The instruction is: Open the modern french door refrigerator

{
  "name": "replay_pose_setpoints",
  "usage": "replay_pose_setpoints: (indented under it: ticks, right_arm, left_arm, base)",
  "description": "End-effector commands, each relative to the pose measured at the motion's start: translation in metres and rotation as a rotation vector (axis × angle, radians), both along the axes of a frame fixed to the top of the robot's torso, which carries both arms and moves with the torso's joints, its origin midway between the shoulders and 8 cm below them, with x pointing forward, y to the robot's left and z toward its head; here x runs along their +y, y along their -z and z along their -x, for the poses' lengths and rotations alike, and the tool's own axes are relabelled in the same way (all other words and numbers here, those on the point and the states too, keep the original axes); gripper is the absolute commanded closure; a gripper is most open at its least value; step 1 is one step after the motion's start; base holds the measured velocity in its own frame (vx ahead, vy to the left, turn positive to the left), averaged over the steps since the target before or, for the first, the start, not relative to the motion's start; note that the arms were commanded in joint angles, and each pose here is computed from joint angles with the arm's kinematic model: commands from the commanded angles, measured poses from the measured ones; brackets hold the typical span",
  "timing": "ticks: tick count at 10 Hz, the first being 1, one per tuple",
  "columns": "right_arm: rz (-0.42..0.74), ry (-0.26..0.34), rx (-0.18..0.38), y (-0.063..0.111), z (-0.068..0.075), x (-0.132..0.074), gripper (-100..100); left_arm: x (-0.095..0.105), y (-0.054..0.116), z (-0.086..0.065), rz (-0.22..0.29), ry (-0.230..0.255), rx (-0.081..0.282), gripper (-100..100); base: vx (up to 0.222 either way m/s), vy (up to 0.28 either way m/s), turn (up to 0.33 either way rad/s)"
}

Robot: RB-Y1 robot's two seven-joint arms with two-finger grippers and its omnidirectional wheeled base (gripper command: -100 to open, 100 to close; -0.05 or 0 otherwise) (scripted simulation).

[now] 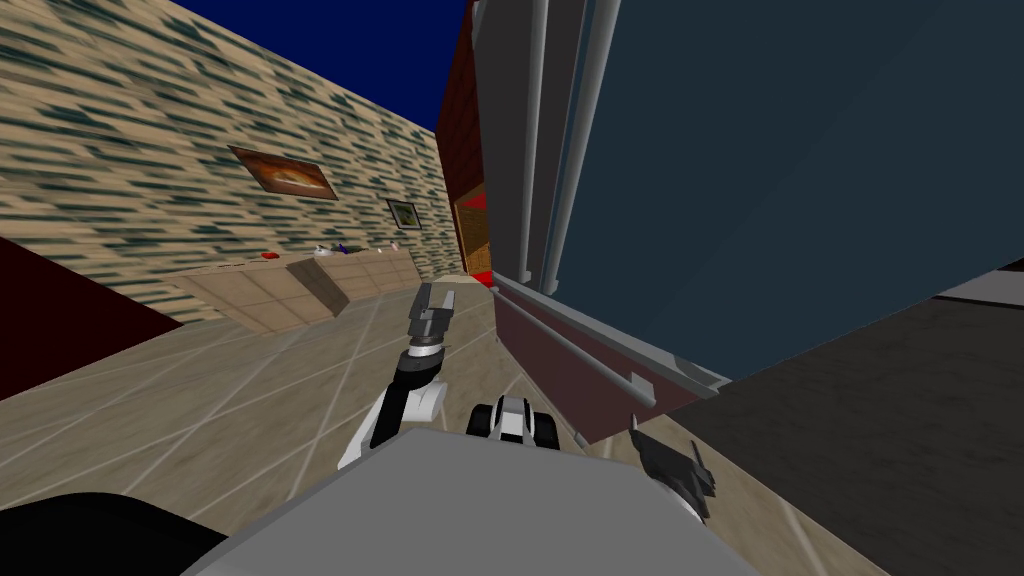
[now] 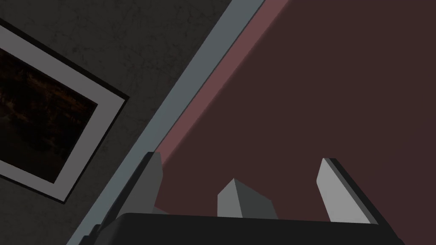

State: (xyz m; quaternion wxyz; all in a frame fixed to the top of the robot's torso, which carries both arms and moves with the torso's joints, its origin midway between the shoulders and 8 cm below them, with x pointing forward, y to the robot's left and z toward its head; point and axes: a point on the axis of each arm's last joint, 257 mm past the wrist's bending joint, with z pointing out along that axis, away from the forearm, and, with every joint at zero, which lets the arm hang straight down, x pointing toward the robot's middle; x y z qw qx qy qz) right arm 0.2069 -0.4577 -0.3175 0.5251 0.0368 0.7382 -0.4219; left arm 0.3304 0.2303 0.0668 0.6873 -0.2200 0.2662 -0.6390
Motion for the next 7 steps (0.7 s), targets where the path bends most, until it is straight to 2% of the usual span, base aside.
replay_pose_setpoints:
  ticks: [1, 3, 4, 5, 6, 7]
  right_arm:
    - [0.086, 0.007, 0.012, -0.006, 0.010, -0.002, -100]
    - [0.124, -0.019, 0.017, -0.012, 0.006, 0.003, -100]
    - [0.163, -0.010, 0.022, -0.014, 0.012, 0.003, -100]
    - [0.186, -0.027, 0.025, -0.017, 0.009, 0.006, -100]
    - [0.218, -0.017, 0.028, -0.019, 0.015, 0.006, -100]
    - [0.242, -0.036, 0.030, -0.022, 0.012, 0.010, -100]
  left_arm:
    - [0.000, 0.000, 0.000, 0.000, 0.000, 0.000, 0]
    - [0.000, 0.000, 0.000, 0.000, 0.000, 0.000, 0]
    - [0.000, 0.000, 0.000, 0.000, 0.000, 0.000, 0]
    - [0.000, 0.000, 0.000, 0.000, 0.000, 0.000, 0]
    - [0.000, 0.000, 0.000, 0.000, 0.000, 0.000, 0]
    - [0.000, 0.000, 0.000, 0.000, 0.000, 0.000, 0]
  base:
    - [0.052, -0.007, -0.023]
    - [0.034, -0.003, -0.004]
    - [0.037, -0.003, -0.026]
    - [0.037, -0.002, -0.014]
    - [0.046, -0.015, -0.022]
    - [0.040, -0.017, -0.013]
